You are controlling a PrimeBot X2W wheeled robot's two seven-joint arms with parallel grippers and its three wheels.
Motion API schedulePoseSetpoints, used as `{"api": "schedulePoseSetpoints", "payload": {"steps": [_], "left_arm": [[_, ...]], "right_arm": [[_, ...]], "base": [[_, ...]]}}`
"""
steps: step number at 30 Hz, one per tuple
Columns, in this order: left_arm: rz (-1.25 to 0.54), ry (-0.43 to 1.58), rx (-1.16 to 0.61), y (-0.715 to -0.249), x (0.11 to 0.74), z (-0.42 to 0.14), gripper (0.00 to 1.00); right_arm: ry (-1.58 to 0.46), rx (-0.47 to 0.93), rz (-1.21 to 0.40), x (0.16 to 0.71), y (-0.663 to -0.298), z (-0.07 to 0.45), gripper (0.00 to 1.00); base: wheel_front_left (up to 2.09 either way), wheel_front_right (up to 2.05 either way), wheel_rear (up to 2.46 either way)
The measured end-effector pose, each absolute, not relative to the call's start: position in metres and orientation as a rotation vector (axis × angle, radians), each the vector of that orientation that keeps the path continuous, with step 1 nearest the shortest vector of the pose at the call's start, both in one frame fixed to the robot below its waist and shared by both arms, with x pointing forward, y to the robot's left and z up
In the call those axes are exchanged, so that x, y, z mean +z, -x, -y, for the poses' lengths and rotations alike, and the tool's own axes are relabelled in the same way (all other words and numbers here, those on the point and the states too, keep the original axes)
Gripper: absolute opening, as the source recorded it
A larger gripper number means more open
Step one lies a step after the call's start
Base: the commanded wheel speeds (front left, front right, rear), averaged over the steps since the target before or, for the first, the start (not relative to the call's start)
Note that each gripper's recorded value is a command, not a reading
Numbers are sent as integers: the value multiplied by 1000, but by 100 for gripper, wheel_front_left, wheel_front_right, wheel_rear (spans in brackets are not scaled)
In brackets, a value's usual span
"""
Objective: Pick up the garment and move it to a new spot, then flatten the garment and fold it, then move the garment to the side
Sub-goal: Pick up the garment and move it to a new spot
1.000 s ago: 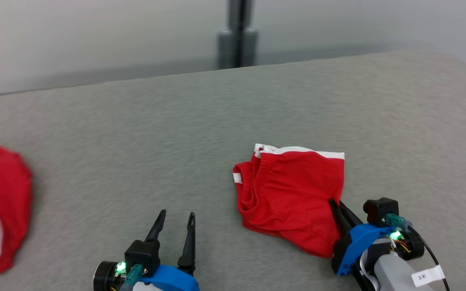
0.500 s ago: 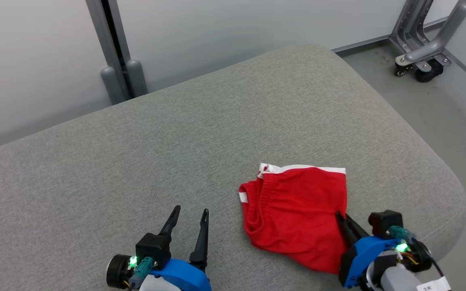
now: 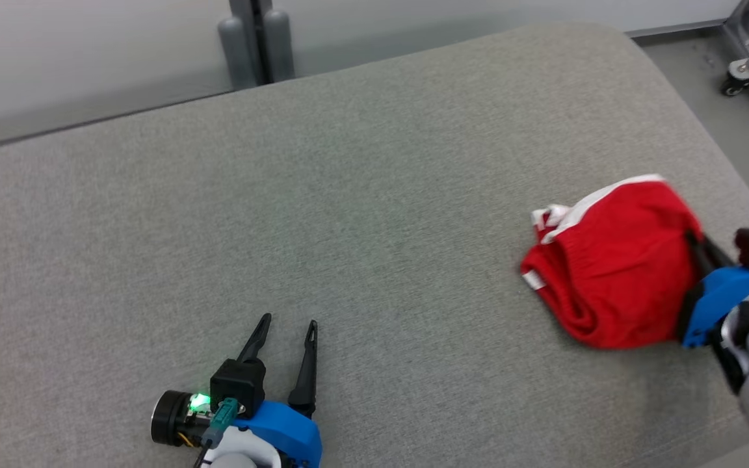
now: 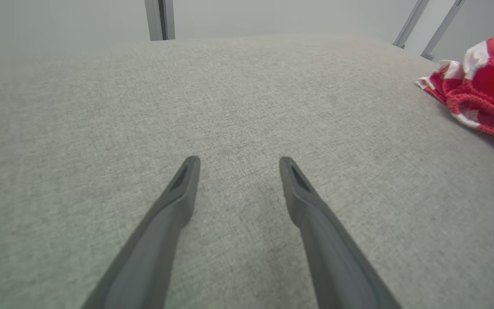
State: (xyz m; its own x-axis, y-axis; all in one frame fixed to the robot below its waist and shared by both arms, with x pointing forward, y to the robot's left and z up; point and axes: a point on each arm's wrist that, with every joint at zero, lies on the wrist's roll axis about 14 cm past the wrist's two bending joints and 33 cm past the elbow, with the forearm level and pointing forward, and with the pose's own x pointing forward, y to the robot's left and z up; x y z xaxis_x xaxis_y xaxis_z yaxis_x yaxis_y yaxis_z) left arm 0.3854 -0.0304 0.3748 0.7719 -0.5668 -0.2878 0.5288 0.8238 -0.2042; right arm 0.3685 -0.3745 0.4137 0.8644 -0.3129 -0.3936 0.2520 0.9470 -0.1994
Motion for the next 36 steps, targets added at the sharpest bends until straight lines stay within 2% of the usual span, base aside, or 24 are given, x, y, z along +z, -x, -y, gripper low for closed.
{"api": "schedulePoseSetpoints", "payload": {"steps": [6, 11, 12, 13, 18, 21, 29, 36], "left_arm": [[-360, 120, -554, -397, 362, 16, 100], [-361, 140, -527, -406, 357, 11, 100], [-363, 143, -524, -407, 355, 10, 100], [-363, 146, -522, -408, 355, 10, 100], [-359, 151, -503, -411, 355, 7, 100], [-349, 142, -481, -414, 360, 0, 100], [-285, 119, -342, -420, 384, -44, 100], [-218, 154, -169, -420, 410, -94, 100]], "right_arm": [[296, -357, -506, 426, -395, 432, 0], [280, -435, -506, 429, -415, 457, 0], [272, -448, -498, 429, -419, 460, 14], [259, -467, -485, 431, -423, 464, 100], [255, -473, -424, 441, -442, 461, 100], [240, -437, -313, 461, -464, 440, 100], [108, -229, -109, 480, -486, 325, 100], [-56, -69, -68, 475, -470, 241, 100]], "base": [[0, 0, 0], [0, 0, 0], [0, 0, 0], [0, 0, 0], [0, 0, 0], [0, 0, 0], [0, 0, 0], [0, 0, 0]]}}
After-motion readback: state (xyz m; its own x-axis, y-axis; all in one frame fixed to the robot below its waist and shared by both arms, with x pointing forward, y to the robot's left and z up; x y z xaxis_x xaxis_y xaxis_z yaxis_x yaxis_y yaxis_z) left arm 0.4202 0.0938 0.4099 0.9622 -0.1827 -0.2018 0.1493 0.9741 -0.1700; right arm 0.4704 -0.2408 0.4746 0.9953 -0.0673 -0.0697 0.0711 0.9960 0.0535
